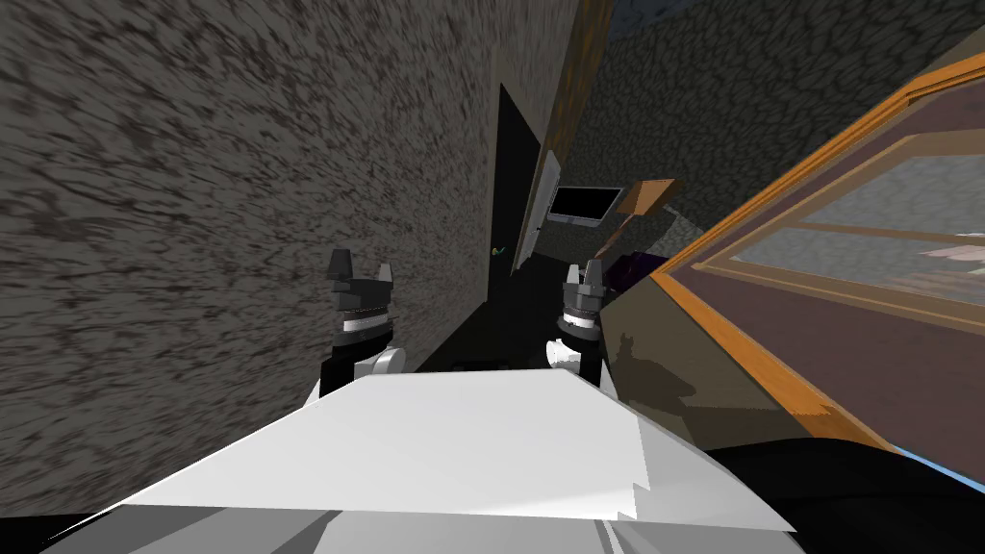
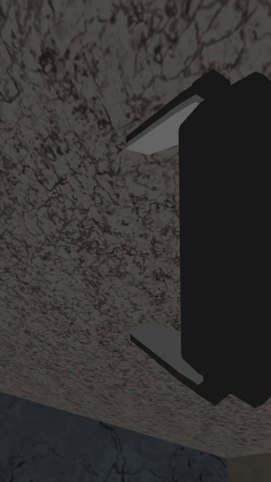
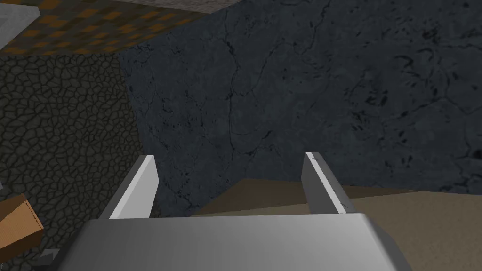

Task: Pull the door open

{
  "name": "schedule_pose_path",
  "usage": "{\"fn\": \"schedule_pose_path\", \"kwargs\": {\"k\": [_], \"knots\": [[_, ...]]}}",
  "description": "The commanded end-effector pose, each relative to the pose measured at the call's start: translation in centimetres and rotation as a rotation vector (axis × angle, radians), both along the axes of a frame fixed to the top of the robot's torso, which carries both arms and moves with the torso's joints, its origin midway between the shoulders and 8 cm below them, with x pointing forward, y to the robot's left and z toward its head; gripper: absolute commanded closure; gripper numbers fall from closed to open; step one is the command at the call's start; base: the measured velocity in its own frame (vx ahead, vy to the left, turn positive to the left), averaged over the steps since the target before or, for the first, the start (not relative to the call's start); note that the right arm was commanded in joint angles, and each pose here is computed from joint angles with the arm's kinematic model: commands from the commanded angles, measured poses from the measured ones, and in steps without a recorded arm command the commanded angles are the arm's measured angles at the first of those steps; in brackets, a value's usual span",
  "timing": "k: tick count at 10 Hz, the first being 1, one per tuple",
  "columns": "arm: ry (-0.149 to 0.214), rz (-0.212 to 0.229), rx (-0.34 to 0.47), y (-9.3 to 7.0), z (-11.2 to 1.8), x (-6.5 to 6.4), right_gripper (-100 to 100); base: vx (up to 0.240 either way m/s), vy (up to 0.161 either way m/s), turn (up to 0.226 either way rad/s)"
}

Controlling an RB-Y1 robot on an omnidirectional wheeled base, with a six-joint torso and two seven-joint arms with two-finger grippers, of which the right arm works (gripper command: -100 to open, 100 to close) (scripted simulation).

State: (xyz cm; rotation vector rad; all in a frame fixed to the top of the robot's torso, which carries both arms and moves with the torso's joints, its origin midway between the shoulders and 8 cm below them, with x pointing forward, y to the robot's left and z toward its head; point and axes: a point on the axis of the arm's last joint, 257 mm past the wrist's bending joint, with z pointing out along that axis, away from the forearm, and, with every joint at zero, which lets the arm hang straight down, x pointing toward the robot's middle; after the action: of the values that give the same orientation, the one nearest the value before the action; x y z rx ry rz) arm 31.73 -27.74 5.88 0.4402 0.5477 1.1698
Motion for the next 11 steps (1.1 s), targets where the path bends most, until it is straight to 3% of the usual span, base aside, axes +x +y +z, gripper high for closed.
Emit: {"fn": "schedule_pose_path", "kwargs": {"k": [1, 11], "knots": [[0.017, 0.023, 0.007, 0.2, -0.9, 0.7, -100, 0.06, -0.02, 0.107], [0.153, 0.17, 0.06, 1.9, -7.8, 5.5, -100, 0.113, -0.069, 0.12]]}}
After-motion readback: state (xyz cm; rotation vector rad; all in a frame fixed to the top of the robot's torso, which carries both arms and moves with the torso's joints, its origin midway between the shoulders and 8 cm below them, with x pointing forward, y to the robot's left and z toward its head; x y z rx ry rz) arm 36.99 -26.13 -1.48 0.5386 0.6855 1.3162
